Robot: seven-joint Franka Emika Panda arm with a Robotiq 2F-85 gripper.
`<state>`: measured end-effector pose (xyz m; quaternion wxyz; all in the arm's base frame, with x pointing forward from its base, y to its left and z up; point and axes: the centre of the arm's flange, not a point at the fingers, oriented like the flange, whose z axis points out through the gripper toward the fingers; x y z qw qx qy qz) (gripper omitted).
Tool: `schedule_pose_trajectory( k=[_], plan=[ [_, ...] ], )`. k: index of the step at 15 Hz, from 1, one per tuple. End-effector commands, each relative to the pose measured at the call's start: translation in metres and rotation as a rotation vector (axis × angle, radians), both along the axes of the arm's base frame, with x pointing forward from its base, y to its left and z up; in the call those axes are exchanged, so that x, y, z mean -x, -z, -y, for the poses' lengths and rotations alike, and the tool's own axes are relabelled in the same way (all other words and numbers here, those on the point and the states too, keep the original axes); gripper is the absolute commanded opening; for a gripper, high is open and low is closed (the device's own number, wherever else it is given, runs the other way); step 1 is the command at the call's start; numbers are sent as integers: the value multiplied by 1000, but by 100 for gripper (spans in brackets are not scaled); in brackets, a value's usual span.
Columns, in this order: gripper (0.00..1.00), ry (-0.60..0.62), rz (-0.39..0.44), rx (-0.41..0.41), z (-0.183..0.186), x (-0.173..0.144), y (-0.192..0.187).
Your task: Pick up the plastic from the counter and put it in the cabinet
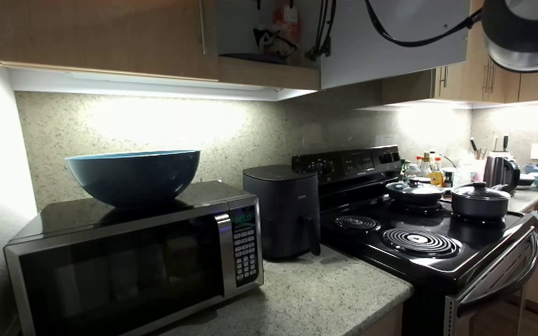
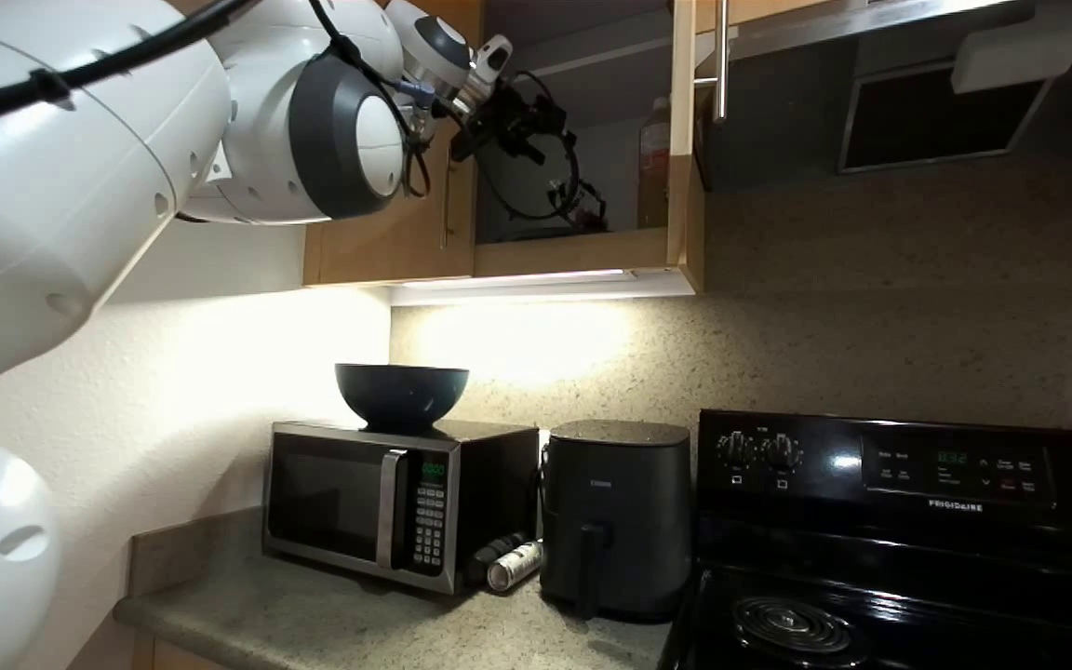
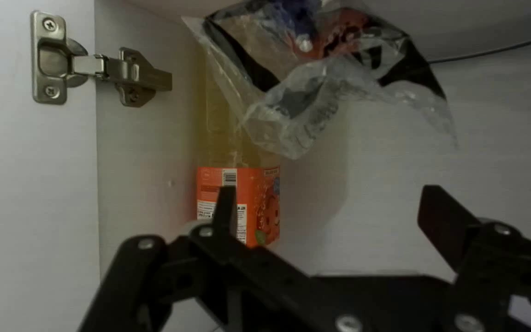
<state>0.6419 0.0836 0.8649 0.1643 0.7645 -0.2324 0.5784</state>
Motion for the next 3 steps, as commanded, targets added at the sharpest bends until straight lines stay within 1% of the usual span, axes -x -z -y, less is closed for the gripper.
schedule_pose_trajectory(
  k=[1,3],
  plan=[
    [100,1,-63,-2,-12,57,26],
    [100,14,-82,-10,-21,64,28]
  ],
)
